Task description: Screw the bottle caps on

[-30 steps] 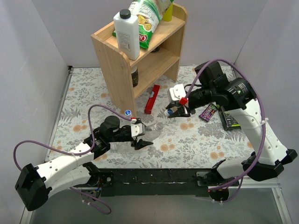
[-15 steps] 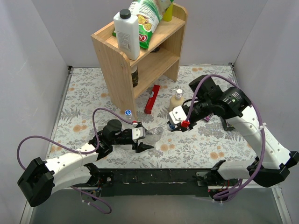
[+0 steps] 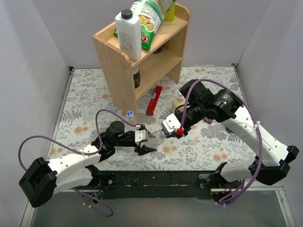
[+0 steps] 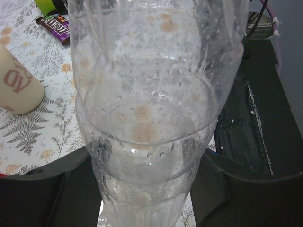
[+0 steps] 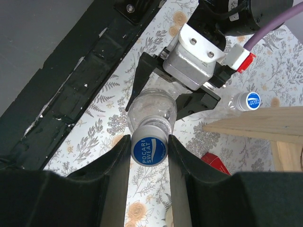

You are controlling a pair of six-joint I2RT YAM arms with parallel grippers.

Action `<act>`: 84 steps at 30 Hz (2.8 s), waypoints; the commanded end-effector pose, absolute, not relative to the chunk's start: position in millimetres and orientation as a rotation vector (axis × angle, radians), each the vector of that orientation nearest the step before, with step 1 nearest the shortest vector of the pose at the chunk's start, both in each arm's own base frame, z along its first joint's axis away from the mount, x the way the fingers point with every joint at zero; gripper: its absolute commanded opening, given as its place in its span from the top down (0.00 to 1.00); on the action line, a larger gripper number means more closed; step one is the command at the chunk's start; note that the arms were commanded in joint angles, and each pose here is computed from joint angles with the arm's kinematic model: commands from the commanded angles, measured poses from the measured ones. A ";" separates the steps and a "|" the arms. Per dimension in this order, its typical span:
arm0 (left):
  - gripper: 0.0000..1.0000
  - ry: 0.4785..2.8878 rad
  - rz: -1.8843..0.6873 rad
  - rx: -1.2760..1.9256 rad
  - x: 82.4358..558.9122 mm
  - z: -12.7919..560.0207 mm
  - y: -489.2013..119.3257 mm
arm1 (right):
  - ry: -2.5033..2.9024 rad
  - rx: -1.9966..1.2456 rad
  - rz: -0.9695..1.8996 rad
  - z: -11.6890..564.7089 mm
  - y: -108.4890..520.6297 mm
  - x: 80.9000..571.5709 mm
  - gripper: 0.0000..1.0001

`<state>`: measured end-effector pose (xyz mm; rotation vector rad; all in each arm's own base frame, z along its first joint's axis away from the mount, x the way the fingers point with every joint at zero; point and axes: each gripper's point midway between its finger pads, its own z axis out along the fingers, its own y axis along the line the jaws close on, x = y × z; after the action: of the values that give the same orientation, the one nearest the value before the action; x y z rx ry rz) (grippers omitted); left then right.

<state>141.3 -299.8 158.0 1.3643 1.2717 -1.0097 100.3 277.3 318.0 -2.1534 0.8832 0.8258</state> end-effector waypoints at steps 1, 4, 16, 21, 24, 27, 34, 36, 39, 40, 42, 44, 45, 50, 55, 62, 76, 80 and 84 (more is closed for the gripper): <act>1.00 1.184 -1.011 1.373 139.4 177.5 -305.3 | 0.847 -2.167 0.800 317.9 281.2 99.3 0.99; 1.00 1.165 -1.002 1.374 139.9 180.0 -305.0 | 0.850 -2.185 0.785 313.3 281.7 100.7 0.99; 1.00 1.085 -0.976 1.396 139.0 188.6 -307.7 | 0.840 -2.242 0.722 302.1 283.9 109.4 0.99; 1.00 1.084 -0.975 1.397 138.6 188.0 -307.6 | 0.838 -2.262 0.716 296.7 285.3 107.1 0.99; 1.00 1.083 -0.971 1.387 139.1 191.3 -307.3 | 0.851 -2.287 0.701 292.3 283.4 106.2 0.99; 1.00 1.085 -0.947 1.338 144.6 196.1 -305.9 | 0.950 -2.286 0.717 284.6 282.8 107.5 0.99; 1.00 1.056 -0.898 1.230 154.7 205.1 -301.6 | 1.364 -2.193 0.833 265.7 288.0 108.7 0.99; 1.00 1.060 -0.892 1.212 156.6 206.3 -300.7 | 1.440 -2.138 0.841 264.1 290.2 110.2 0.99; 1.00 1.061 -0.896 1.184 158.6 211.7 -300.9 | 1.613 -1.985 0.835 265.1 298.6 119.8 0.99; 1.00 1.064 -0.899 1.178 159.2 212.6 -301.1 | 1.658 -1.949 0.809 264.3 299.4 125.0 0.99; 1.00 1.070 -0.907 1.165 159.7 215.8 -301.5 | 1.730 -1.878 0.799 265.8 301.4 129.4 0.99; 1.00 1.073 -0.921 1.152 159.4 220.8 -302.2 | 1.726 -1.856 0.766 267.0 302.2 135.3 0.99; 1.00 1.077 -0.927 1.143 159.6 222.7 -302.3 | 1.737 -1.844 0.751 266.4 301.8 137.7 0.99; 1.00 1.062 -0.934 1.116 160.7 234.2 -302.5 | 1.754 -1.779 0.768 273.9 309.6 141.9 0.99; 1.00 1.053 -0.958 1.102 159.7 240.1 -304.8 | 1.788 -1.726 0.737 270.6 309.9 148.5 0.99; 1.00 1.038 -0.980 1.080 157.9 251.2 -305.1 | 1.856 -1.635 0.688 269.4 308.1 157.7 0.99; 1.00 1.078 -0.990 1.123 150.5 232.3 -301.0 | 1.846 -1.682 0.710 263.8 311.7 155.1 0.99; 1.00 1.094 -0.979 1.129 149.2 222.5 -297.4 | 1.877 -1.747 0.774 253.1 310.3 142.3 0.90; 1.00 1.104 -0.974 1.130 150.1 219.5 -297.2 | 1.861 -1.740 0.758 254.7 311.7 145.9 0.68</act>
<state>152.3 -281.8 128.2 1.1589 1.5041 -0.9655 148.6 308.7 277.9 -1.6706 1.8133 0.7585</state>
